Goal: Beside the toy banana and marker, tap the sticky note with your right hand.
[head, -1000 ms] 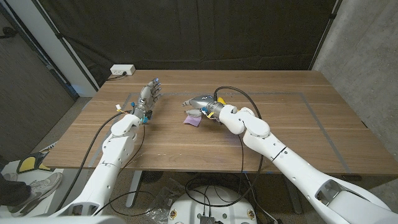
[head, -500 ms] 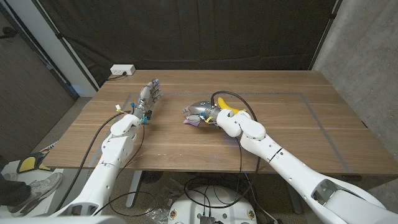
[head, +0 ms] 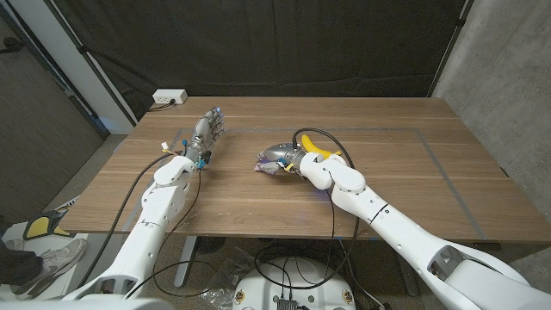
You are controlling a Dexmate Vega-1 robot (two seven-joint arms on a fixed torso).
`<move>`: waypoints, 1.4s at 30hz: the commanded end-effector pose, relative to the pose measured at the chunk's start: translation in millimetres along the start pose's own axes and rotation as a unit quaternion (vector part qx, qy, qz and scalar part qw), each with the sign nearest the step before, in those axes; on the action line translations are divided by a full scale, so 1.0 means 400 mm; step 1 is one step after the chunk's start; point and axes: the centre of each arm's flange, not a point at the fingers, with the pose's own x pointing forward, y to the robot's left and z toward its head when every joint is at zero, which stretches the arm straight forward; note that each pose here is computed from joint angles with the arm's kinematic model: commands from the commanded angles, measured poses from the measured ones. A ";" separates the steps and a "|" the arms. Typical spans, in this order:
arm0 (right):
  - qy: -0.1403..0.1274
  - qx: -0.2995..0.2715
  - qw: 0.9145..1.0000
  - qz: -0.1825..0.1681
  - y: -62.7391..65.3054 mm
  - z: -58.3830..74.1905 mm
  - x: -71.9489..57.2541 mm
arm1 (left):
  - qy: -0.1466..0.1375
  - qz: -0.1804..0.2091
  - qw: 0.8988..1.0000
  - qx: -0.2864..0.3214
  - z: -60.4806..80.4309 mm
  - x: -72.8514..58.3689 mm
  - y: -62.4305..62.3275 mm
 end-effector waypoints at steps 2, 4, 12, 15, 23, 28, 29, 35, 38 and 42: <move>0.032 0.008 0.999 0.013 0.024 -0.051 -0.033 | -0.005 -0.009 1.000 -0.002 -0.002 0.026 -0.004; 0.038 0.010 0.999 0.014 0.027 -0.058 -0.042 | -0.005 -0.012 1.000 -0.002 -0.003 0.032 -0.006; 0.072 0.011 0.997 0.018 0.039 -0.100 -0.082 | -0.004 -0.020 1.000 -0.002 -0.003 0.051 -0.012; 0.089 0.011 0.996 0.020 0.042 -0.119 -0.095 | -0.005 -0.022 1.000 -0.001 -0.004 0.056 -0.012; 0.108 0.011 0.994 0.013 0.038 -0.151 -0.115 | -0.005 -0.024 1.000 -0.001 -0.003 0.066 -0.010; 0.110 0.007 0.994 0.012 0.038 -0.158 -0.109 | -0.004 -0.026 1.000 -0.001 -0.002 0.070 -0.010; 0.110 0.009 0.994 0.012 0.038 -0.158 -0.108 | -0.004 -0.026 1.000 -0.001 -0.002 0.071 -0.010; 0.093 0.017 0.996 0.001 0.035 -0.142 -0.106 | -0.003 -0.023 1.000 -0.002 -0.004 0.071 -0.008; 0.072 0.028 0.997 -0.021 0.029 -0.127 -0.110 | -0.002 -0.023 1.000 -0.003 -0.005 0.072 -0.008; 0.040 0.037 0.997 -0.059 0.014 -0.103 -0.114 | 0.000 -0.024 1.000 -0.003 -0.008 0.074 -0.009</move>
